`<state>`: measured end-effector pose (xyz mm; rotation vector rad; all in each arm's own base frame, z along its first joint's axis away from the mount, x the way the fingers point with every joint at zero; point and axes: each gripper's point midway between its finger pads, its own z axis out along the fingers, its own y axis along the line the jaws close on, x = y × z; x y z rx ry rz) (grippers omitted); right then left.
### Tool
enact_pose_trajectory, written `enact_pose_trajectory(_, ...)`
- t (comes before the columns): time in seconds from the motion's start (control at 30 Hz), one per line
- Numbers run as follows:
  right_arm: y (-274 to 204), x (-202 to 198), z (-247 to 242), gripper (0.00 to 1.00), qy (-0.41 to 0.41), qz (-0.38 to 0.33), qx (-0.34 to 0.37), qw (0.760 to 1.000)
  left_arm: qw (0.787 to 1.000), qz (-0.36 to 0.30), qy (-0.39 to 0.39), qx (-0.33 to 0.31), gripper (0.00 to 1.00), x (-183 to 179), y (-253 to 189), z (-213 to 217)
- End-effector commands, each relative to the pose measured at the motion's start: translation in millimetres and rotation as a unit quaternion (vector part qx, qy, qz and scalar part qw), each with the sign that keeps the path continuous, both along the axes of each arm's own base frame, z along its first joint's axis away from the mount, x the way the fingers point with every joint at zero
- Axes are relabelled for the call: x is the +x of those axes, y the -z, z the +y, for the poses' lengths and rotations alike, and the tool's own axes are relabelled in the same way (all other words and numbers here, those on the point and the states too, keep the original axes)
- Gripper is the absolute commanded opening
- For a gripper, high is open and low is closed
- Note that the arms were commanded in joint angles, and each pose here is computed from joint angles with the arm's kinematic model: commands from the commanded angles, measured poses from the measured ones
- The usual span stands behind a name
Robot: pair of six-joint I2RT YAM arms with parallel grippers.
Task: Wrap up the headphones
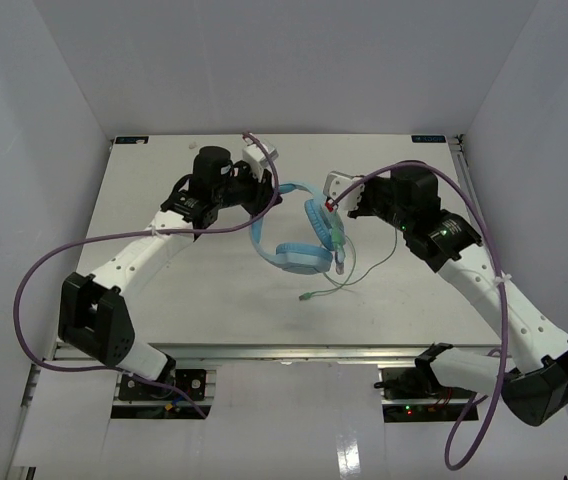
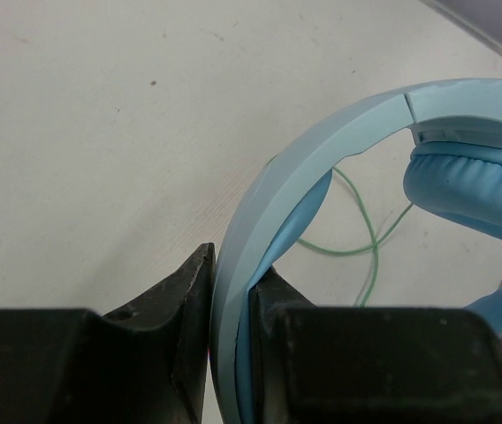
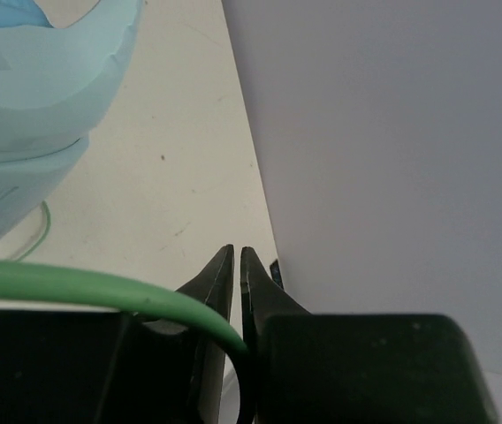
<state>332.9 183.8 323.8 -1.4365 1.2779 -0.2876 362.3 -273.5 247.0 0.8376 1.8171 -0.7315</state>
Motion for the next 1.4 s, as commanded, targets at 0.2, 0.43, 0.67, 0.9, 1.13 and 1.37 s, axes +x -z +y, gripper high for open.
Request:
enact_pose_trajectory(0.2, -33, 13, 35, 0.15, -0.067, 0.075, 0.170, 0.980, 0.988, -0.032, 0.091, -0.119, 0.00, -52, -80, -19)
enact_pose_trajectory(0.43, -34, 29, 45, 0.16, -0.065, 0.114, 0.215, 0.968, 0.984, -0.025, 0.103, -0.144, 0.00, -60, -90, -25)
enact_pose_trajectory(0.67, -19, 48, 29, 0.14, -0.042, 0.163, 0.270, 0.948, 0.982, -0.021, 0.091, -0.163, 0.00, -63, -105, -22)
enact_pose_trajectory(0.9, 2, 28, 50, 0.14, -0.127, 0.260, 0.316, 0.904, 0.980, -0.007, 0.068, -0.186, 0.00, -55, -123, -24)
enact_pose_trajectory(1.13, 19, 13, 76, 0.17, -0.191, 0.353, 0.374, 0.836, 0.976, -0.002, 0.035, -0.216, 0.00, -46, -159, -22)
enact_pose_trajectory(1.37, 29, 0, 86, 0.17, -0.227, 0.409, 0.409, 0.784, 0.968, -0.011, -0.029, -0.248, 0.00, -27, -200, -14)
